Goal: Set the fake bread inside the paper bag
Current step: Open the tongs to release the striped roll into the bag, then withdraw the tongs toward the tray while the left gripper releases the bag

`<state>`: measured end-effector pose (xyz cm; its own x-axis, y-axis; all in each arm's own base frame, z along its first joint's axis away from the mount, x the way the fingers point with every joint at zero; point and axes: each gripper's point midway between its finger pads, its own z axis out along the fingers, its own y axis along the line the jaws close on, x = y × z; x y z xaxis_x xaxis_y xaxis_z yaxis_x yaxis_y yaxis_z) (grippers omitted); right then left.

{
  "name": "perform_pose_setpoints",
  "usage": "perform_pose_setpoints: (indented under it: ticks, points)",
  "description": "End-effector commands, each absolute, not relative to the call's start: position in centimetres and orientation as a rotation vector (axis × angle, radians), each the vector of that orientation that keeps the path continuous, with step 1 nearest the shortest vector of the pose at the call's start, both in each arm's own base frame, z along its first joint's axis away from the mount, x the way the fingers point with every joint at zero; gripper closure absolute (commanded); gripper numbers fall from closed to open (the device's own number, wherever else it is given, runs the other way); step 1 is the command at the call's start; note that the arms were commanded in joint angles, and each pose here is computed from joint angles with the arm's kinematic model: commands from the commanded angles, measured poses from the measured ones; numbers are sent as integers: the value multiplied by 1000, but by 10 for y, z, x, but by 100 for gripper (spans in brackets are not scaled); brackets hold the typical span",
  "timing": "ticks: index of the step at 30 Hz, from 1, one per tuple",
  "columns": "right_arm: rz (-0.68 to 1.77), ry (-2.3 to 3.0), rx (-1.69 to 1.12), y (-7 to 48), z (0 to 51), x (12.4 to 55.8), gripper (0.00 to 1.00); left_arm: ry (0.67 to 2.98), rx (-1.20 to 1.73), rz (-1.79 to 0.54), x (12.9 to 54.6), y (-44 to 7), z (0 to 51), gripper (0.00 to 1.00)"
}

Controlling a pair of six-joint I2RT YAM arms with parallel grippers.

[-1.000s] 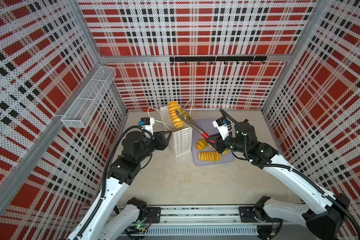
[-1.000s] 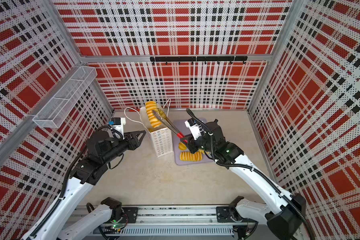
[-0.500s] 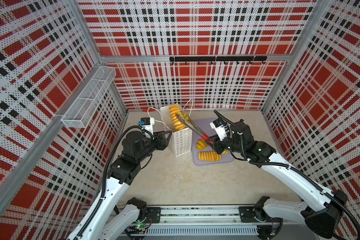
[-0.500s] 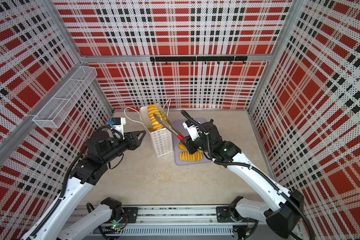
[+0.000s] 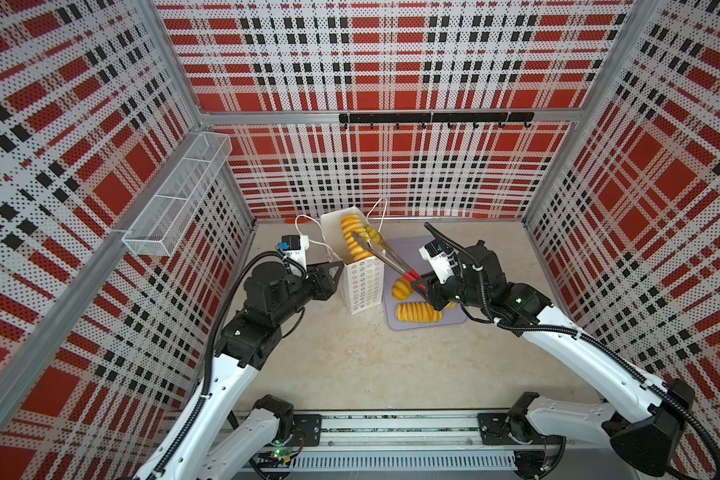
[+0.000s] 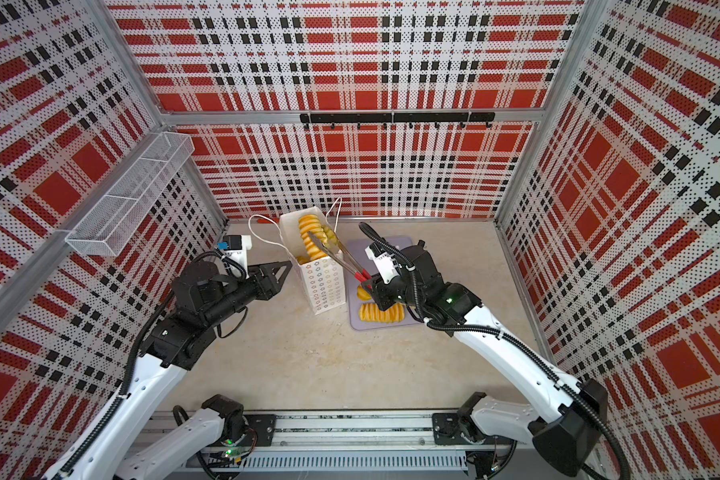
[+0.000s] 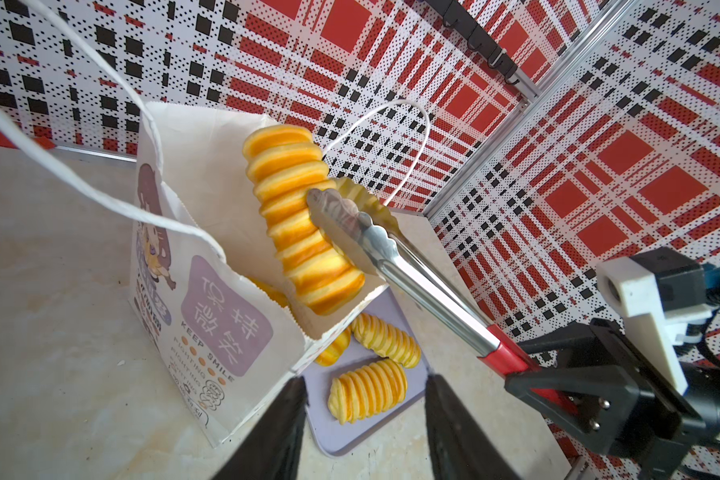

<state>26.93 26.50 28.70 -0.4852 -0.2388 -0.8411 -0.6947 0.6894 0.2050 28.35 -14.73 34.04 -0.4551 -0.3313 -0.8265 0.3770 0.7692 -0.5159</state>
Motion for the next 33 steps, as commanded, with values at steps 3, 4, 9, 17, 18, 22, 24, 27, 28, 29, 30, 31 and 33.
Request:
perform_pose_setpoints:
  ticks: [3, 4, 9, 17, 18, 22, 24, 27, 28, 29, 30, 31, 33]
  points:
    - [684, 1947, -724, 268, 317, 270, 69, 1874, 31, -824, 283, -147, 341, 49]
    - [684, 1947, -724, 268, 317, 270, 69, 1874, 32, -823, 283, -147, 342, 49]
    - [685, 1945, -724, 268, 318, 270, 68, 1875, 31, -823, 283, -147, 340, 49]
    - [715, 1913, -730, 269, 327, 265, 69, 1877, 32, -818, 282, -146, 339, 49]
    - [716, 1907, -729, 268, 329, 264, 69, 1878, 31, -818, 282, -146, 338, 49]
    - [723, 1871, -721, 263, 337, 258, 69, 1881, 28, -810, 281, -144, 336, 49]
    - [724, 1855, -710, 258, 342, 254, 69, 1879, 28, -809, 281, -144, 336, 49]
    - [725, 1841, -682, 250, 346, 248, 69, 1879, 24, -806, 280, -143, 335, 49]
    - [721, 1843, -670, 246, 346, 246, 69, 1878, 24, -804, 280, -143, 334, 49]
    - [721, 1840, -658, 243, 346, 244, 69, 1876, 23, -803, 280, -143, 335, 49]
    - [719, 1838, -646, 240, 347, 242, 69, 1876, 21, -805, 280, -142, 334, 49]
    - [716, 1837, -629, 236, 347, 240, 69, 1872, 19, -805, 280, -142, 334, 49]
    - [706, 1842, -600, 227, 344, 236, 69, 1861, 21, -809, 278, -142, 335, 49]
